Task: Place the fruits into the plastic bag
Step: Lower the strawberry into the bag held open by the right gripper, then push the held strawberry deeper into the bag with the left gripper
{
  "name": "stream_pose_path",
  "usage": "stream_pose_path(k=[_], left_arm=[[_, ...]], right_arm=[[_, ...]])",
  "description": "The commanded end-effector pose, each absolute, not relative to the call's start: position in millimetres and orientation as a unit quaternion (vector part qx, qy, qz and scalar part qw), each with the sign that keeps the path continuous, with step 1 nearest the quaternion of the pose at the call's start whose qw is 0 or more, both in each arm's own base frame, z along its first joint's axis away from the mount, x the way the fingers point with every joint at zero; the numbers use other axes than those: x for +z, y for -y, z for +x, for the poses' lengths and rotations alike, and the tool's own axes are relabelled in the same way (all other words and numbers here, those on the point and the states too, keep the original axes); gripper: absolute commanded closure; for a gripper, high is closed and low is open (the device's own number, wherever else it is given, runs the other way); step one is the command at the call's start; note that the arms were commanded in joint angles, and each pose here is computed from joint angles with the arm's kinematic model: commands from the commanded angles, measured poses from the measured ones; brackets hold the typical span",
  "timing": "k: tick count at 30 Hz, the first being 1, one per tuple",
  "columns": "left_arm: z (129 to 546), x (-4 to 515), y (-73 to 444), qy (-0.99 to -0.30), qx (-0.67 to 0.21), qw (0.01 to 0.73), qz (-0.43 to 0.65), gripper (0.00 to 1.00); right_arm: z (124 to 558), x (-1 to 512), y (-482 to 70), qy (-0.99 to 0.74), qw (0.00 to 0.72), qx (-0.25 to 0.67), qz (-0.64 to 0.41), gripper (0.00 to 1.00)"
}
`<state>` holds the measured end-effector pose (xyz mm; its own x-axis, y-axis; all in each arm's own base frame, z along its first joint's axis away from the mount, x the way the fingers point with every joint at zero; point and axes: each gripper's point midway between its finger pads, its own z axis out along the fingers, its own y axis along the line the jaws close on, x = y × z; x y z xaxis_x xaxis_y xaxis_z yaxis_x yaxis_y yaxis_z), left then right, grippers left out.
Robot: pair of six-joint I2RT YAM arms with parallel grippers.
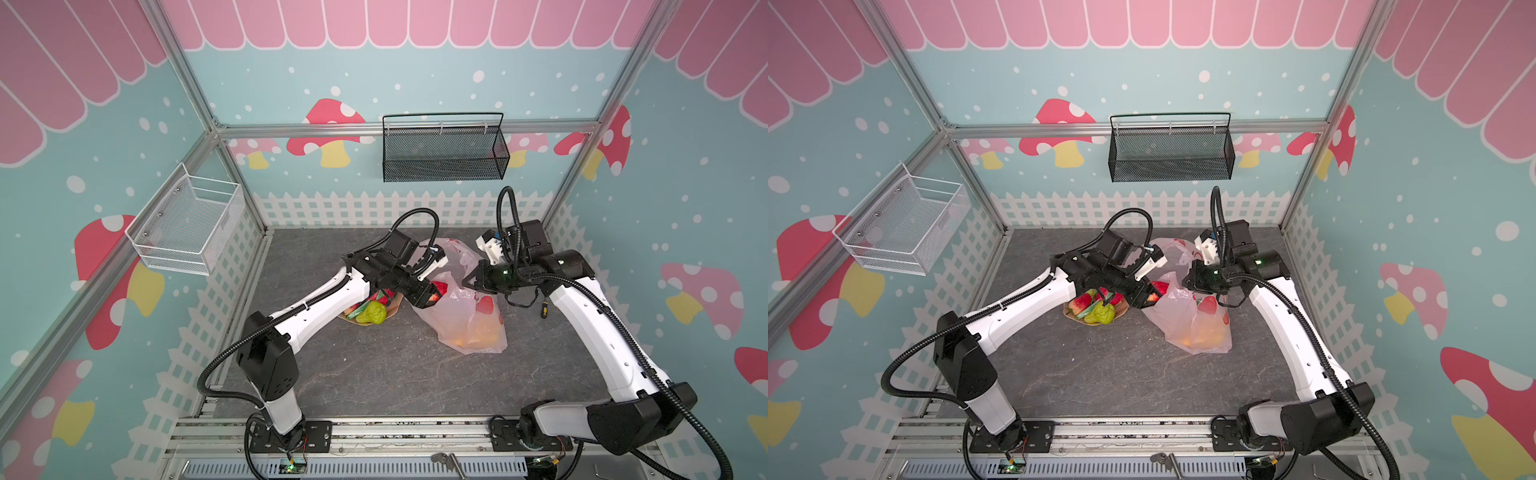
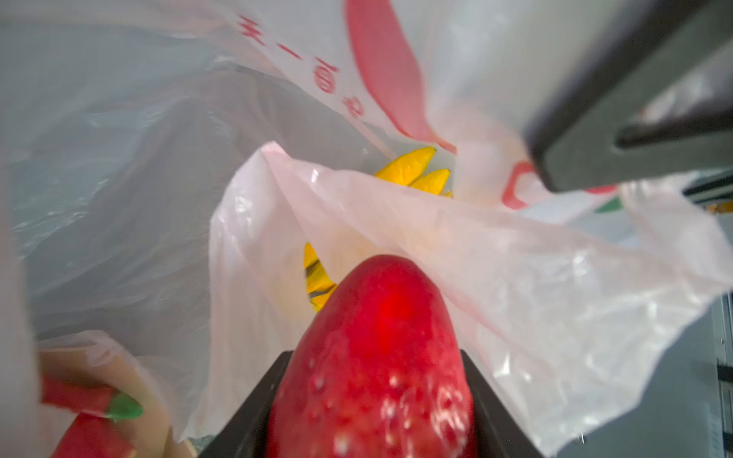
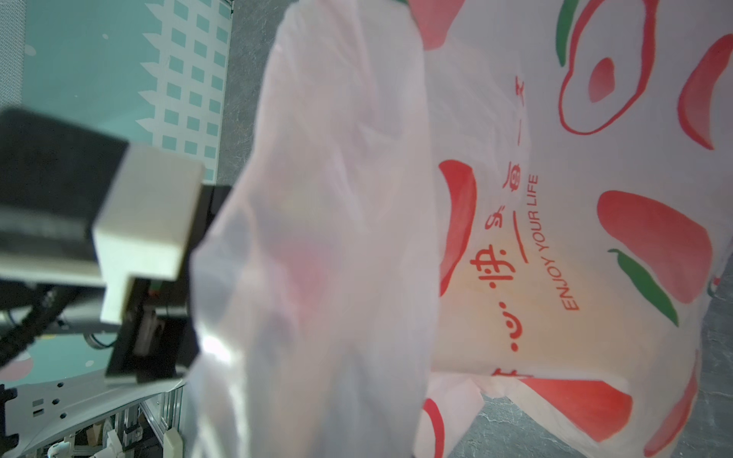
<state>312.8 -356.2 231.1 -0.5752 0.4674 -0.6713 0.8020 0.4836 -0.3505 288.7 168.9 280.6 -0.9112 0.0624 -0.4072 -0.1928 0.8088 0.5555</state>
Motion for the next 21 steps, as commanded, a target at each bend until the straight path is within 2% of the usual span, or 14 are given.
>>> stream_pose_path(k=[1, 4, 8, 16, 21], left_arm=[[332, 270, 342, -0.809, -0.371, 0.309, 0.336, 0.72], [336, 285, 331, -0.798, -0.387, 0.334, 0.319, 0.72], [340, 279, 325, -0.806, -0.378, 0.33, 0.315, 0.73], [374, 253, 315, -0.846, -0.297, 0.344, 0.279, 0.77], [384, 248, 328, -0.848, -0.28, 0.348, 0.287, 0.77]], right_arm=[[290, 282, -170, -0.926, 0.209, 0.314, -0.031, 1.0], [289, 282, -170, -0.926, 0.208, 0.314, -0.031, 1.0], [287, 282, -168, -0.926, 0.209, 0.312, -0.03, 1.0], [287, 282, -169, -0.926, 0.21, 0.311, -0.037, 1.0], [286, 283, -170, -0.925, 0.208, 0.315, -0.046, 1.0]])
